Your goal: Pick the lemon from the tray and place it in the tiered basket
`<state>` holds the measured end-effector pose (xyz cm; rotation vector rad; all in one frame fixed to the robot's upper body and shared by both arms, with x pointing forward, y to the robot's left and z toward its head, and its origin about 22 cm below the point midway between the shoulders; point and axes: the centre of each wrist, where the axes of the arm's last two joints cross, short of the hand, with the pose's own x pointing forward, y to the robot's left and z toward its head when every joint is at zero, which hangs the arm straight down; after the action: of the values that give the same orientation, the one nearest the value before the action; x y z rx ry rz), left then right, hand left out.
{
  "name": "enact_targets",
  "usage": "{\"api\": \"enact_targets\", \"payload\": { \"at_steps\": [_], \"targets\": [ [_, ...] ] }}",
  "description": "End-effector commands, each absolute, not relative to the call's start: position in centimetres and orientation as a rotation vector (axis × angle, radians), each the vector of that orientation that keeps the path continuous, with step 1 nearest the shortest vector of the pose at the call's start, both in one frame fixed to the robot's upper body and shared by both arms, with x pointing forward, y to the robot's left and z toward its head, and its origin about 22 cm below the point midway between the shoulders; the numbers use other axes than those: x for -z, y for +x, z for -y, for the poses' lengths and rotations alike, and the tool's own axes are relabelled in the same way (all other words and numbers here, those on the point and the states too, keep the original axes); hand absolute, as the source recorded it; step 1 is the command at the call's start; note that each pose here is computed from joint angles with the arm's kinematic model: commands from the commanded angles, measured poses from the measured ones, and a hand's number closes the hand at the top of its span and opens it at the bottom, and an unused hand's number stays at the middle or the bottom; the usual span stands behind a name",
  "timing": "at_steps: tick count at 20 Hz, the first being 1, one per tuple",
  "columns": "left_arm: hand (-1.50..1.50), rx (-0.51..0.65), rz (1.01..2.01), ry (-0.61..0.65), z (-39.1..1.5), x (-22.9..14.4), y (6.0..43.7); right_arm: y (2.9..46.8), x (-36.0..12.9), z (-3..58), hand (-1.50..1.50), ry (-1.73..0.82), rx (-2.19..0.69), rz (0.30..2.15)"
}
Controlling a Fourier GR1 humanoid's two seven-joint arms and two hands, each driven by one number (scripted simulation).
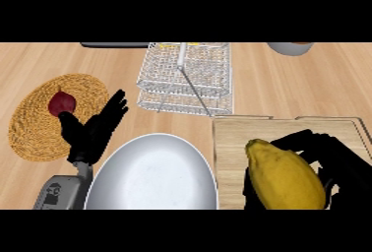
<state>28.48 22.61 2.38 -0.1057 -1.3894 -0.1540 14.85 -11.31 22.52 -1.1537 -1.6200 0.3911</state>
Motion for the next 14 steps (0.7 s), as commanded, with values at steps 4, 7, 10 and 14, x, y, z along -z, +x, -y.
{"api": "enact_targets", "payload": {
  "at_steps": [4,7,10,14],
  "targets": [
    [0.0,0.166,1.389,-0.123,-22.0,-2.1,28.8,18.7,-26.0,8.7,1.5,-1.232,-0.42,1.452],
    [0.0,0.168,1.39,-0.12,-21.6,-2.5,29.0,21.1,-27.4,8.6,1.5,-1.207,-0.423,1.413],
    [0.0,0.175,1.38,-0.146,-21.5,-2.7,28.8,23.6,-29.6,7.8,1.5,-1.177,-0.357,1.407],
    [0.0,0.174,1.399,-0.134,-21.7,-3.3,29.4,28.1,-31.8,7.2,1.5,-1.148,-0.324,1.392]
  ]
}}
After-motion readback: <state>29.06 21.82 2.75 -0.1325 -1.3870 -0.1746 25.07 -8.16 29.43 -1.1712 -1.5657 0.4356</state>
